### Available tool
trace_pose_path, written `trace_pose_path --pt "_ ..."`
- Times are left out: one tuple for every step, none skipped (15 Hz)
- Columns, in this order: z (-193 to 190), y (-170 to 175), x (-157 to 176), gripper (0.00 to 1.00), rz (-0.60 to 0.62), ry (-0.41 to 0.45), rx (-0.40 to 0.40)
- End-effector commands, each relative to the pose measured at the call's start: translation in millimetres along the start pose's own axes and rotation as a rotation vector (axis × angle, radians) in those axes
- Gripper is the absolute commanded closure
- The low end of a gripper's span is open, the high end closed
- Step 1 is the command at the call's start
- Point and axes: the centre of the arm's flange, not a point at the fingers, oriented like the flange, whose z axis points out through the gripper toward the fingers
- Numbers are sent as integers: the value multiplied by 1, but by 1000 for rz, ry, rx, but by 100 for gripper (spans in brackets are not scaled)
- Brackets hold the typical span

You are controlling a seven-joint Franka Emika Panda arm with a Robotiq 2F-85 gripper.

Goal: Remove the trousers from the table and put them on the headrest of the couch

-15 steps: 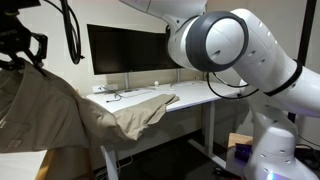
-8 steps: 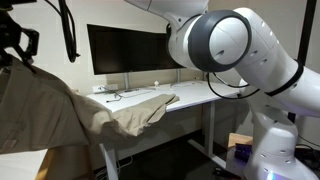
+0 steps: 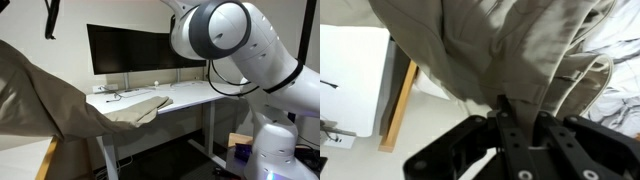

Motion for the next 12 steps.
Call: trace_pose_path --pt "-9 -34 72 93 -33 -32 190" --pt "-4 -35 77 93 -36 -44 240" --pt "2 -37 81 93 -43 -61 286" --pt "6 -41 83 93 -52 -73 334" --pt "11 -48 81 93 -64 -93 376" --pt "16 -53 80 93 -78 -117 417" --pt "23 -60 75 93 -96 -145 451" --pt "27 -66 72 93 -113 -173 487" --pt "33 -73 66 93 -135 -206 517" --pt "36 -79 62 93 -155 -238 548" --pt "40 -84 58 93 -175 -273 578" --pt "43 -87 55 93 -193 -307 610"
